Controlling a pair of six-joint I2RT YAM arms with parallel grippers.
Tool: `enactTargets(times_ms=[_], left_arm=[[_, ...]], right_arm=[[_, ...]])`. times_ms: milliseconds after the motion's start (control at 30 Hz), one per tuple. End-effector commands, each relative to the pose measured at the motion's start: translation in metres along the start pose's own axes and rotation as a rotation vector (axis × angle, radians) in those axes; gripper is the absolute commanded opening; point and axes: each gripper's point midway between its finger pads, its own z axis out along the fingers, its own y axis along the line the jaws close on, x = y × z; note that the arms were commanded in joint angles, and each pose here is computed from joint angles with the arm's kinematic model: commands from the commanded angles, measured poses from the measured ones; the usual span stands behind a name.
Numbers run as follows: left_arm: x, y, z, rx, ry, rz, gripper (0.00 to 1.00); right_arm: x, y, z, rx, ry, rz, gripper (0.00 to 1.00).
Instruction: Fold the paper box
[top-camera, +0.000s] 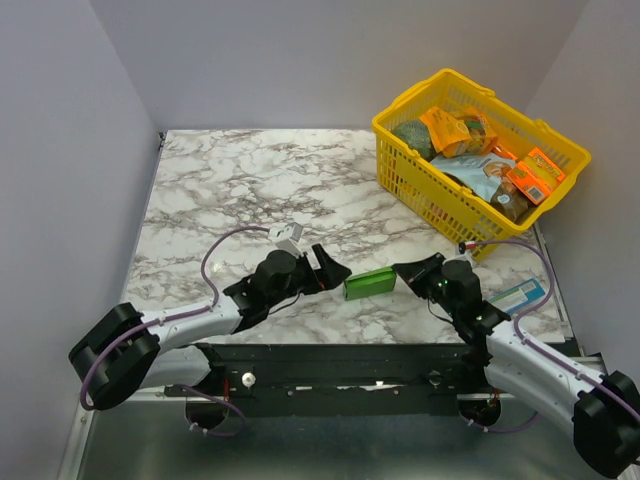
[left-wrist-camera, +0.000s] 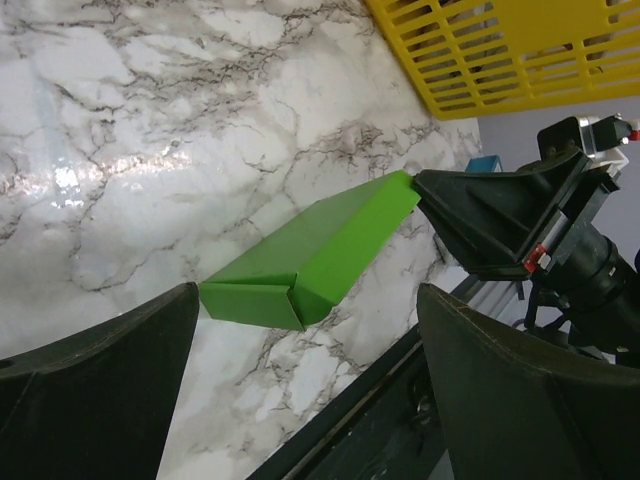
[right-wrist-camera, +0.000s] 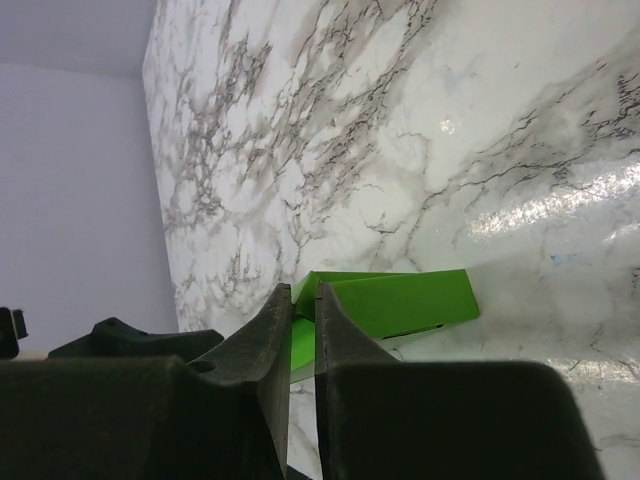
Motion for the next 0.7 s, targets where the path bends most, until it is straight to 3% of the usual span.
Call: enactTargets(times_ms=[0, 200, 433, 667], left_arm=[[0.014, 0.01, 0.002, -0.038, 0.041, -0.181, 0.99], [0.014, 0.011, 0.004, -0.036, 0.015, -0.376, 0.98], [0.007, 0.006, 0.008, -0.028, -0.019, -0.479, 0.96], [0.023, -0.006, 0.016, 0.012, 0.046, -0.551, 0.94]], right_arm=[[0.02, -0.06, -0.007, 0.196, 0.066, -0.078, 0.0], [0.018, -0.057, -0.009, 0.176, 0.051, -0.08, 0.0], [0.019, -0.059, -0.009, 0.172, 0.052, -0.078, 0.0], [0.019, -0.06, -0.009, 0.173, 0.051, -0.078, 0.0]])
